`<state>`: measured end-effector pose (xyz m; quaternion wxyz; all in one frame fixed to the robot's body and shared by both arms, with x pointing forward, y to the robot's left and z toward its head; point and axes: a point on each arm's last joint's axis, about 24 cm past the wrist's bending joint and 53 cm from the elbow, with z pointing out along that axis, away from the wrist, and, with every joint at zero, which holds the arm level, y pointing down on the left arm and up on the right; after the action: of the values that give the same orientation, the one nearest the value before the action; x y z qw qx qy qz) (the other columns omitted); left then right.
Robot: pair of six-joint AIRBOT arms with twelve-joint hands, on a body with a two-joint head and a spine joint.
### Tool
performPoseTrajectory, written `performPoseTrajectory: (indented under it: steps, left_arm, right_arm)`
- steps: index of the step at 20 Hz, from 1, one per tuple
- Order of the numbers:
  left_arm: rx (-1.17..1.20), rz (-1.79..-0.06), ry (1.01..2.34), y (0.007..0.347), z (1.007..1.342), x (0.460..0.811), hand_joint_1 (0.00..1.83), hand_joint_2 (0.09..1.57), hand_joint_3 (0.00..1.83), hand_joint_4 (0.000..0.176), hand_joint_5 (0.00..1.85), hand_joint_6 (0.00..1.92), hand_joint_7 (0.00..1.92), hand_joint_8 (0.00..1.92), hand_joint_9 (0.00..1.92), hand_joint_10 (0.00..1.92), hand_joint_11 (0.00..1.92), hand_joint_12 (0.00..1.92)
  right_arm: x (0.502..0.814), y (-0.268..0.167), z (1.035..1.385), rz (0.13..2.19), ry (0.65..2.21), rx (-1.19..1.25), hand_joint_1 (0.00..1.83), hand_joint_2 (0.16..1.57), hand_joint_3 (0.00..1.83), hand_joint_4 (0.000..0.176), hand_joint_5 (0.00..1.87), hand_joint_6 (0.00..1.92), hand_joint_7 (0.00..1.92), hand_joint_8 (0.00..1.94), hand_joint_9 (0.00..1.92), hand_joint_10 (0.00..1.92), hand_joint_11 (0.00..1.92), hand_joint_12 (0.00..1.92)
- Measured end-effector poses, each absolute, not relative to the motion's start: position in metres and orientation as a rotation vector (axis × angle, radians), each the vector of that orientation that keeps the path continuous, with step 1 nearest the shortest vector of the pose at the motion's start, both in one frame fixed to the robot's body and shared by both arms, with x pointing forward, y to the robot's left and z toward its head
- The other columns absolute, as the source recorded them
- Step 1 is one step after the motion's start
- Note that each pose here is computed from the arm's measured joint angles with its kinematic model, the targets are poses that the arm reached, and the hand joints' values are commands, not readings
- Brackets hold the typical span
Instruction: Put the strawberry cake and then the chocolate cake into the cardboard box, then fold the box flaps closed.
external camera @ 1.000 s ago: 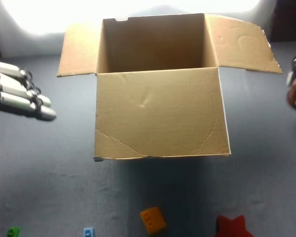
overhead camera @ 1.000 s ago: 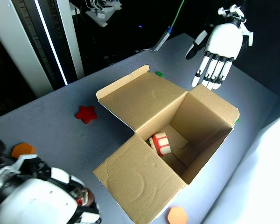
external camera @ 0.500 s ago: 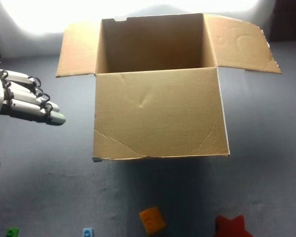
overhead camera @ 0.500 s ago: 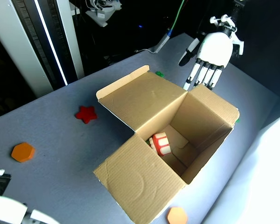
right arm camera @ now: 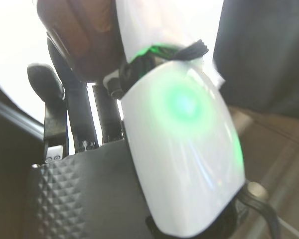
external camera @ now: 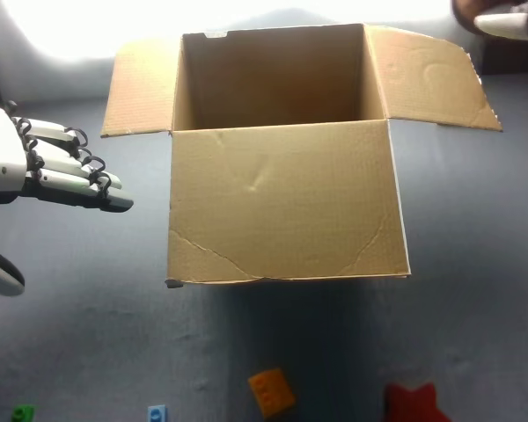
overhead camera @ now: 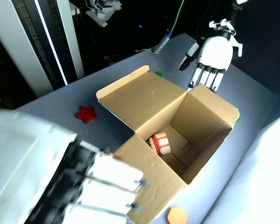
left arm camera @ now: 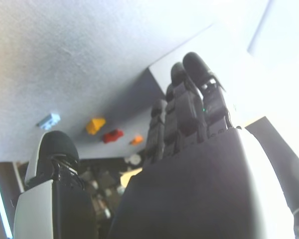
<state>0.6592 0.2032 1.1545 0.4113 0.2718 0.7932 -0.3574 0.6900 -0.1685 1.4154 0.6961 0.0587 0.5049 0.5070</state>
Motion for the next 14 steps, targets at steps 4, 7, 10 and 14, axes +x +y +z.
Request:
performPoseTrajectory:
  steps: [4,7,10,14]
  left_arm:
    - [0.683,-0.901,1.994,0.199,1.154,0.661,0.44,1.10,0.00,0.065,0.09,0.00,0.16,0.00,0.30,0.00,0.00,1.09]
    - [0.683,-0.896,1.995,0.200,1.153,0.661,0.43,1.10,0.00,0.068,0.09,0.00,0.16,0.00,0.31,0.00,0.00,1.08]
    - [0.679,-0.896,1.994,0.200,1.154,0.662,0.44,1.09,0.00,0.072,0.10,0.00,0.17,0.00,0.30,0.00,0.00,1.08]
    - [0.667,-0.879,1.994,0.202,1.153,0.665,0.45,1.10,0.00,0.069,0.11,0.00,0.18,0.00,0.32,0.01,0.00,1.10]
  right_arm:
    - [0.692,-0.118,1.429,1.185,1.093,0.045,1.35,1.19,0.00,0.000,0.82,1.06,0.91,1.25,0.70,1.55,0.34,1.92]
    - [0.695,-0.087,1.428,1.199,1.093,0.005,1.35,1.18,0.00,0.000,0.86,1.02,0.91,1.25,0.70,1.53,0.34,1.92]
    - [0.695,-0.057,1.414,1.205,1.117,-0.039,1.35,1.18,0.00,0.000,0.84,1.03,0.91,1.24,0.69,1.56,0.33,1.92]
    - [0.699,-0.029,1.387,1.204,1.177,-0.070,1.35,1.19,0.00,0.000,0.83,1.05,0.91,1.24,0.69,1.57,0.34,1.92]
